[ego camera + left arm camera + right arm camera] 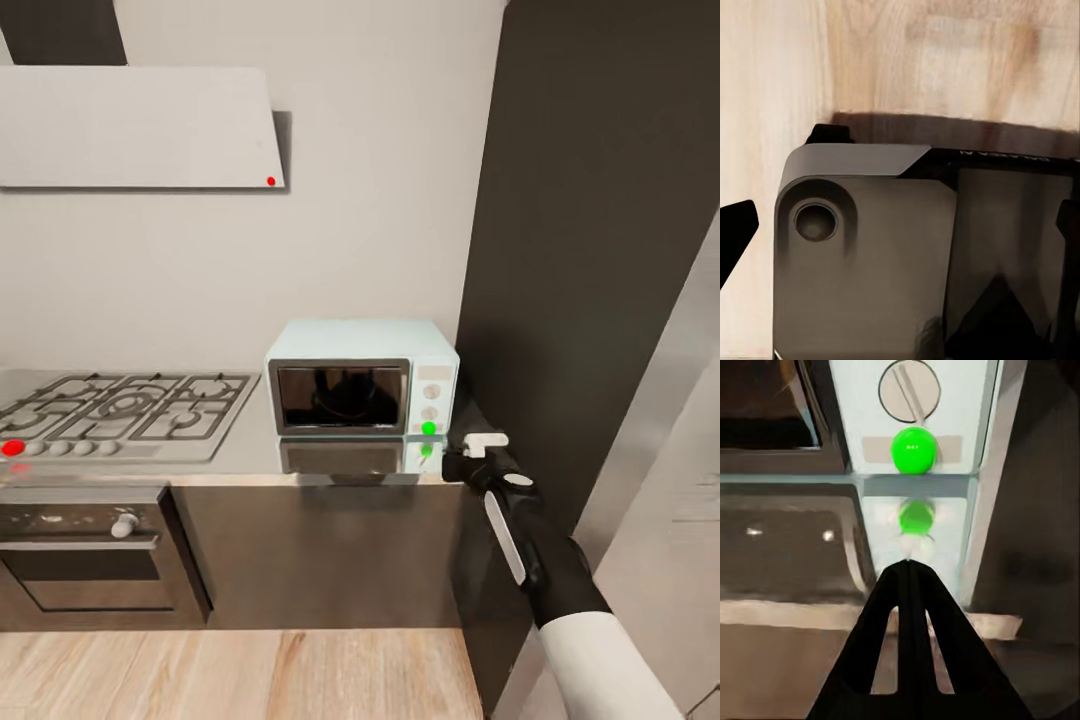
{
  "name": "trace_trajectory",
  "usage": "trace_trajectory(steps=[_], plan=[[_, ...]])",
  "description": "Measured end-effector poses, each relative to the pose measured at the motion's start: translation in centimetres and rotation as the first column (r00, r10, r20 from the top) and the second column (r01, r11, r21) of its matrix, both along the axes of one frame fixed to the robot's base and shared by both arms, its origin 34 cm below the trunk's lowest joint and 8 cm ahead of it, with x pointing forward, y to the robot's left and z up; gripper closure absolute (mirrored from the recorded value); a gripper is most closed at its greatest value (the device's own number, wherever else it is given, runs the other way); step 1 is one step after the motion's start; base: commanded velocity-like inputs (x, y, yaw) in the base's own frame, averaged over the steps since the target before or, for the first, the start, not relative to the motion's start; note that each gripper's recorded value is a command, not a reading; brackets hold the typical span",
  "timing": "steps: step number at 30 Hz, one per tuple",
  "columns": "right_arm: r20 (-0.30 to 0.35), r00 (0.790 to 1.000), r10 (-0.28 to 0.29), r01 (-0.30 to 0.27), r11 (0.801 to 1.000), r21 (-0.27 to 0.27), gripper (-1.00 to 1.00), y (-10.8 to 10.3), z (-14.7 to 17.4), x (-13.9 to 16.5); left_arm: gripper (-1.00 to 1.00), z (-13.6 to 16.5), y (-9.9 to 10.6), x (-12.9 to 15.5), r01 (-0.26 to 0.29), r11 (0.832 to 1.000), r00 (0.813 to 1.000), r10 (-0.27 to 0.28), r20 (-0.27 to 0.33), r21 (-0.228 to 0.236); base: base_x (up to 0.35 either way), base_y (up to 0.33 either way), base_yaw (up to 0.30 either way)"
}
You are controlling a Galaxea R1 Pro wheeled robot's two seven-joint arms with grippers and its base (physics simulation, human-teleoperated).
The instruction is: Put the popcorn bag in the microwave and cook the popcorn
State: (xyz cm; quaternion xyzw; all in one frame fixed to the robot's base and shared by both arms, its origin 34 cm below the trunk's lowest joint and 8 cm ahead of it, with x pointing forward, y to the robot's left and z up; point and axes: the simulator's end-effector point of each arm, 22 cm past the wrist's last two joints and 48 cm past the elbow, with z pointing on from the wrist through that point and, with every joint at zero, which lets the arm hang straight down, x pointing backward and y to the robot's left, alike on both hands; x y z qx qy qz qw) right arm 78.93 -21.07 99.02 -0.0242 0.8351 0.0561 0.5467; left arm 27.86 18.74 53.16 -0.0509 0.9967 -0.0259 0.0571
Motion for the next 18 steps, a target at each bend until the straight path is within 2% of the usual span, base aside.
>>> trace_trajectory(steps=[1, 2, 6, 7, 8, 10, 12, 13, 14, 15, 16, 18], plan=[[-0.117, 0.993, 0.009, -0.010, 1.000, -0.002, 1.00, 0.2, -2.6, -1.4, -1.00, 0.0, 0.1, 0.0, -0.001, 1.000, 1.000, 0.001, -0.001, 0.001, -0.336, 0.000, 0.000], [-0.167, 0.986, 0.015, -0.016, 1.000, -0.001, 1.00, 0.3, -3.9, -2.2, -1.00, 0.0, 0.1, 0.0, -0.001, 1.000, 1.000, 0.001, -0.001, 0.001, -0.336, 0.000, 0.000], [-0.277, 0.960, 0.045, -0.043, 0.999, 0.013, 1.00, 0.4, -7.7, -4.7, -1.00, 0.0, 0.2, -0.1, -0.002, 1.000, 1.000, 0.002, -0.001, 0.003, -0.336, 0.000, 0.000], [-0.333, 0.942, 0.050, -0.048, 0.999, 0.015, 1.00, 0.4, -9.6, -6.1, -1.00, 0.0, 0.2, -0.1, -0.003, 1.000, 1.000, 0.003, -0.002, 0.004, -0.336, 0.000, 0.000], [-0.357, 0.933, 0.051, -0.049, 0.999, 0.015, 1.00, 0.4, -10.6, -6.8, -1.00, 0.0, 0.2, -0.1, -0.003, 1.000, 1.000, 0.003, -0.001, 0.004, -0.336, 0.000, 0.000], [-0.436, 0.899, 0.050, -0.048, 0.999, 0.016, 1.00, 0.4, -14.2, -9.2, -1.00, 0.0, 0.2, -0.1, -0.003, 1.000, 1.000, 0.003, -0.002, 0.004, -0.336, 0.000, 0.000], [-0.581, 0.813, 0.039, -0.042, 0.999, 0.007, 1.00, 0.0, -22.0, -13.4, -1.00, 0.0, 0.3, -0.1, -0.003, 1.000, 1.000, 0.003, -0.002, 0.004, -0.280, 0.000, 0.000], [-0.620, 0.784, 0.035, -0.041, 0.999, 0.004, 1.00, -0.2, -25.3, -15.3, -1.00, 0.0, 0.2, -0.1, -0.003, 1.000, 1.000, 0.003, -0.001, 0.003, -0.128, 0.000, 0.000], [-0.639, 0.768, 0.032, -0.041, 0.999, 0.001, 1.00, -0.3, -28.1, -17.0, -1.00, 0.0, 0.3, -0.1, -0.003, 1.000, 1.000, 0.003, -0.001, 0.004, -0.034, 0.000, 0.000], [-0.635, 0.772, 0.027, -0.058, 0.998, -0.029, 1.00, -0.7, -31.4, -19.0, -1.00, 0.0, 0.3, -0.1, -0.003, 1.000, 1.000, 0.003, -0.001, 0.004, -0.014, 0.000, 0.000], [-0.707, 0.706, 0.029, -0.089, 0.995, -0.048, 1.00, -1.1, -36.2, -24.5, -1.00, 0.0, 0.3, -0.1, -0.003, 1.000, 1.000, 0.003, -0.001, 0.004, -0.007, 0.000, 0.000], [-0.738, 0.674, 0.044, -0.119, 0.992, -0.049, 1.00, -1.1, -39.5, -29.5, -1.00, 0.0, 0.3, -0.1, -0.003, 1.000, 1.000, 0.003, -0.001, 0.004, -0.003, 0.000, 0.000]])
